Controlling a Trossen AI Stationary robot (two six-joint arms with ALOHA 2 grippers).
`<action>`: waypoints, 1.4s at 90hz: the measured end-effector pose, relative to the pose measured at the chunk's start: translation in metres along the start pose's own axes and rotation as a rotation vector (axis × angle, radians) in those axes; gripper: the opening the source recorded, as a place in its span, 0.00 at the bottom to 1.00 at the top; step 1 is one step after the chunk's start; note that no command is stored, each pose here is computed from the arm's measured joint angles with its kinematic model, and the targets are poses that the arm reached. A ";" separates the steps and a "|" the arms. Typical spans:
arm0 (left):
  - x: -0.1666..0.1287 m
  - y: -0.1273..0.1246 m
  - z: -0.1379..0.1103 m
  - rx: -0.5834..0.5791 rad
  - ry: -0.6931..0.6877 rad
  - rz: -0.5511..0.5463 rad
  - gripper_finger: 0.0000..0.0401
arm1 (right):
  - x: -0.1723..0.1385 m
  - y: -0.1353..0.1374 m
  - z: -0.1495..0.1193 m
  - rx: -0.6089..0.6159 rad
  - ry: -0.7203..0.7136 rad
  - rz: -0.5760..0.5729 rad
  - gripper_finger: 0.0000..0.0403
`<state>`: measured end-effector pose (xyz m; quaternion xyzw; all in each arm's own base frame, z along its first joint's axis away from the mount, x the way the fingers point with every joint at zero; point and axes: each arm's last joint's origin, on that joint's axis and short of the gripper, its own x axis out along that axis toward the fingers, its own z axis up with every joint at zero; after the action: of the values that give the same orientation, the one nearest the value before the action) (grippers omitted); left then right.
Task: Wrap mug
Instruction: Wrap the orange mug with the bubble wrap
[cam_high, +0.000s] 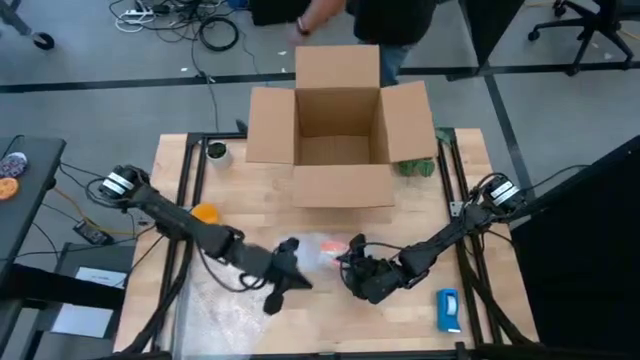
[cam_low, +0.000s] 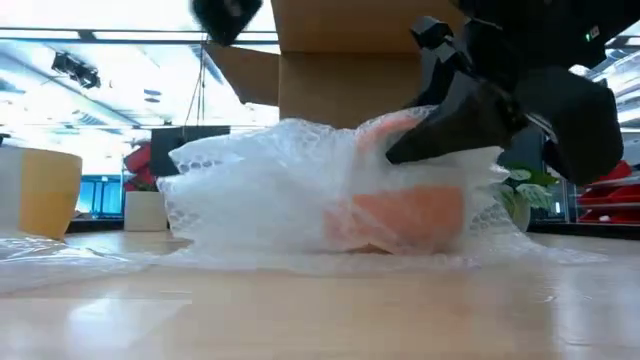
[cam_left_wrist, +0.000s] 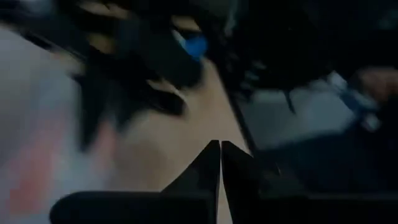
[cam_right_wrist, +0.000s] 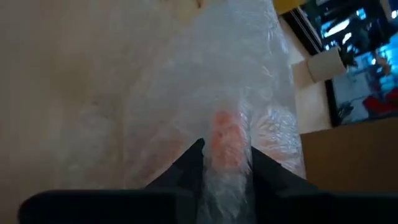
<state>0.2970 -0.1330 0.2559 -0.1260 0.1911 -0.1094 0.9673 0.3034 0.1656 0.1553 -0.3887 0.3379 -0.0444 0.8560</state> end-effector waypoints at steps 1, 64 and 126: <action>0.001 0.003 0.000 -0.003 -0.003 0.008 0.00 | 0.001 0.000 0.000 -0.008 0.002 0.000 0.13; 0.074 0.089 -0.058 -0.025 0.207 0.181 0.00 | 0.015 0.018 0.000 0.175 -0.048 0.122 0.47; 0.082 0.078 -0.075 0.071 0.232 0.206 0.00 | -0.015 -0.078 -0.005 0.550 -0.028 0.057 0.62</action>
<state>0.3539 -0.0961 0.1389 -0.0578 0.3095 -0.0303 0.9486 0.3030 0.1134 0.2150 -0.1328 0.3120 -0.1048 0.9349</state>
